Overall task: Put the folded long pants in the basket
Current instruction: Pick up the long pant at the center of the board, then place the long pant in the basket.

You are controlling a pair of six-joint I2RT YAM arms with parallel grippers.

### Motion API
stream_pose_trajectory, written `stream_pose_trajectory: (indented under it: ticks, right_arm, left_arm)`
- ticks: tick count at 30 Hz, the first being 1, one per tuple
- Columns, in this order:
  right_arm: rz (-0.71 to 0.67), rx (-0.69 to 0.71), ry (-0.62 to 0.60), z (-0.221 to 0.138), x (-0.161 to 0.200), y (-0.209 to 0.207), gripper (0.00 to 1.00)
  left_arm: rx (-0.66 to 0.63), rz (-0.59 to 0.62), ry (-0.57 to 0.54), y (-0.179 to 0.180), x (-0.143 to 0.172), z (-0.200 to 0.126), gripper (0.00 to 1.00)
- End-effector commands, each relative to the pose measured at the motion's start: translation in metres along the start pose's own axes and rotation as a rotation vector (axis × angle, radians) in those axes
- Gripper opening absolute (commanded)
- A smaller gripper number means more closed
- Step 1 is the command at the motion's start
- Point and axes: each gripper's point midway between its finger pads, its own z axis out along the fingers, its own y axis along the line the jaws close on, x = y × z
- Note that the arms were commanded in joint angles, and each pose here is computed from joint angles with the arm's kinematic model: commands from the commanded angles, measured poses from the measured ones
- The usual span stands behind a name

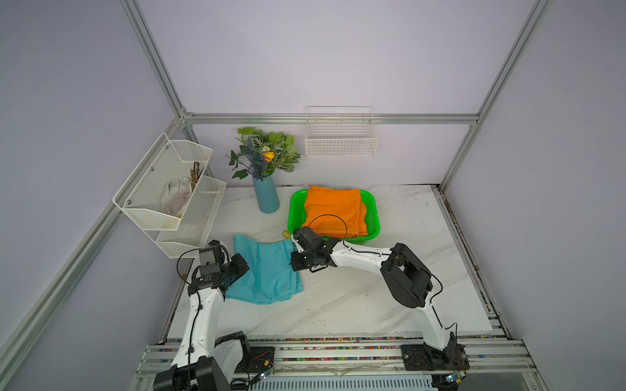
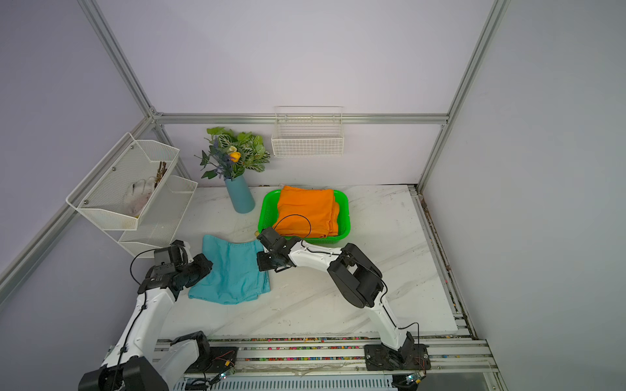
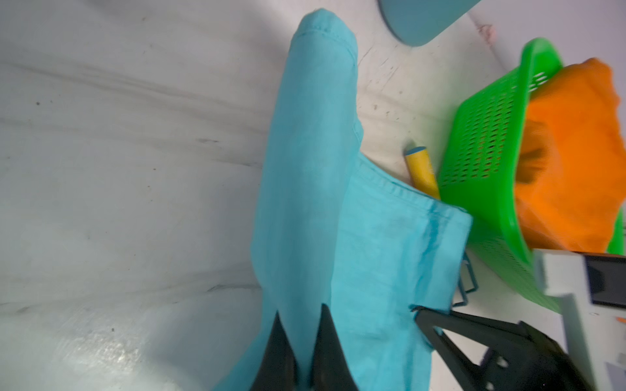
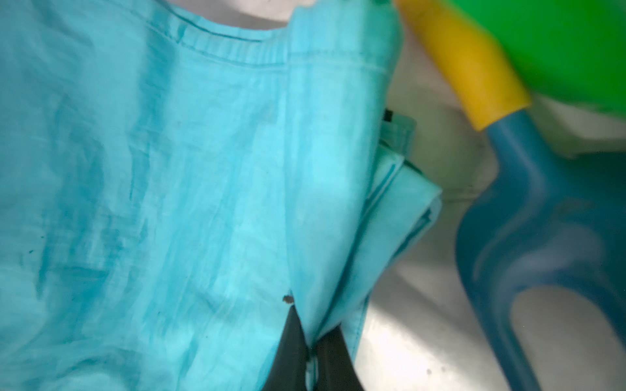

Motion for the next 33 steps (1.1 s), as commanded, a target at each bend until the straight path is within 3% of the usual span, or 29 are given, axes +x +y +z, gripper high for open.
stream_pose_trajectory:
  ticks: [1, 13, 22, 33]
  right_arm:
    - [-0.035, -0.172, -0.053, -0.033, -0.02, 0.059, 0.0]
    - [-0.096, -0.267, -0.107, -0.065, -0.044, 0.104, 0.0]
    - [-0.073, -0.231, -0.052, -0.034, -0.032, 0.085, 0.0]
    - [-0.079, -0.33, -0.149, -0.076, -0.088, 0.104, 0.0]
  left_arm:
    - [0.115, -0.005, -0.015, -0.03, -0.012, -0.012, 0.0]
    - [0.234, 0.012, -0.121, -0.074, -0.051, -0.053, 0.0]
    - [0.323, -0.002, -0.135, -0.1, -0.068, -0.068, 0.0]
    - [0.605, 0.044, -0.154, -0.224, -0.115, -0.142, 0.0]
